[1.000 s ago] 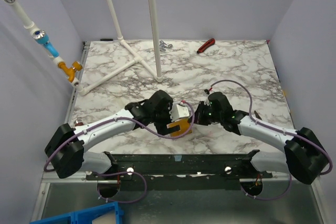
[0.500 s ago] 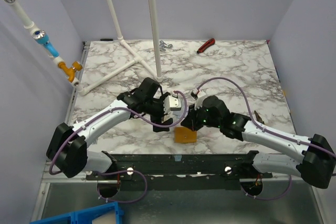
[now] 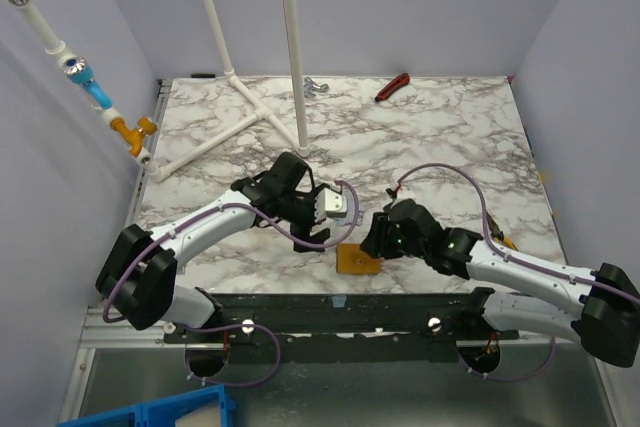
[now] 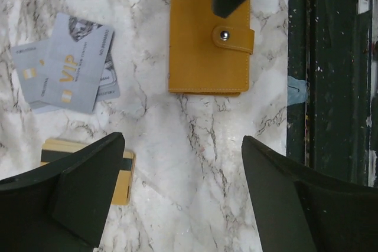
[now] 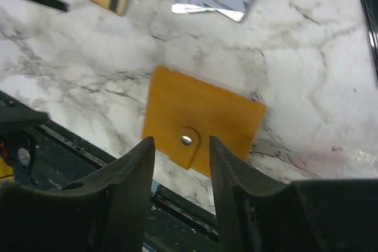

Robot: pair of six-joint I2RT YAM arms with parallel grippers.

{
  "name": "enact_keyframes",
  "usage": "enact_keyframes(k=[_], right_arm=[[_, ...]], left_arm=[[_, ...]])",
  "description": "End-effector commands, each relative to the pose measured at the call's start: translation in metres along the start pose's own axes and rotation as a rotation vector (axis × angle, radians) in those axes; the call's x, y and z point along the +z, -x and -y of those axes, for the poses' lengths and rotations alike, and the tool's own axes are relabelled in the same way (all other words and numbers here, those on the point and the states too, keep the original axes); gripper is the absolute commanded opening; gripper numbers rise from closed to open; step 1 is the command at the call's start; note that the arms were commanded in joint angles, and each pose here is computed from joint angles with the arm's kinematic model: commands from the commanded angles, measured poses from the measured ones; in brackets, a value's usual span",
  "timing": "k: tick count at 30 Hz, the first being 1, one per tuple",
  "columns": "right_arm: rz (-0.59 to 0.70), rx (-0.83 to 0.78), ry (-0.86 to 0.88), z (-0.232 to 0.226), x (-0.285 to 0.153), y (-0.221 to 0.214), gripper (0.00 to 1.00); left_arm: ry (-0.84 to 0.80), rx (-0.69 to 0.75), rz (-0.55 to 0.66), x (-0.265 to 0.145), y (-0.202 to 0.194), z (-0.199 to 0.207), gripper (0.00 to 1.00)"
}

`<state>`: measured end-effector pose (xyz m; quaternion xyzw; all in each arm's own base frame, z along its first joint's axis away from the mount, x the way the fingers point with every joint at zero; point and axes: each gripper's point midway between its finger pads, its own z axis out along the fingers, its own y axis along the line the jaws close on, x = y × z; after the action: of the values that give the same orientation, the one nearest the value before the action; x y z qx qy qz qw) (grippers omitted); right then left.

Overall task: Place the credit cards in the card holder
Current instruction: Pick up the card holder from the corner of the board.

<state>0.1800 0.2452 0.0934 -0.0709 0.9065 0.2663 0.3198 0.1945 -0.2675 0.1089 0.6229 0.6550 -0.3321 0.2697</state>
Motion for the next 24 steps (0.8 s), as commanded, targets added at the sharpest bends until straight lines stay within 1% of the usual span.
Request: enact_keyframes(k=[1,4,6,8,11,15,18,22,24], right_arm=[[-0.041,0.169,-0.080,0.028,0.005,-0.024,0.48],[-0.080,0.213,-0.085,0.038,0.011,-0.030,0.53],[-0.090,0.239,-0.087,0.043,0.014,-0.030,0.56],[-0.104,0.259,-0.078,0.047,0.014,-0.031,0.57],[-0.114,0.279,-0.063,0.051,0.016,-0.032,0.59],[-0.152,0.321,0.007,0.050,0.023,-0.042,0.60],[-0.195,0.338,0.051,0.047,0.029,-0.053,0.61],[-0.225,0.357,0.103,0.043,0.034,-0.065,0.60],[-0.238,0.363,0.164,0.036,0.034,-0.069,0.59]], left_arm=[[0.028,0.188,-0.056,0.013,-0.004,0.011,0.79],[0.052,0.313,-0.140,0.030,-0.014,0.016,0.73],[0.061,0.386,-0.180,0.040,-0.017,0.017,0.66],[0.083,0.433,-0.210,0.047,-0.016,0.014,0.58],[0.112,0.493,-0.238,0.056,-0.014,0.011,0.50],[0.111,0.559,-0.299,0.065,-0.023,0.011,0.45],[0.124,0.588,-0.329,0.069,-0.030,0.010,0.42],[0.127,0.596,-0.367,0.075,-0.032,0.013,0.37],[0.126,0.605,-0.378,0.082,-0.034,0.016,0.34]])
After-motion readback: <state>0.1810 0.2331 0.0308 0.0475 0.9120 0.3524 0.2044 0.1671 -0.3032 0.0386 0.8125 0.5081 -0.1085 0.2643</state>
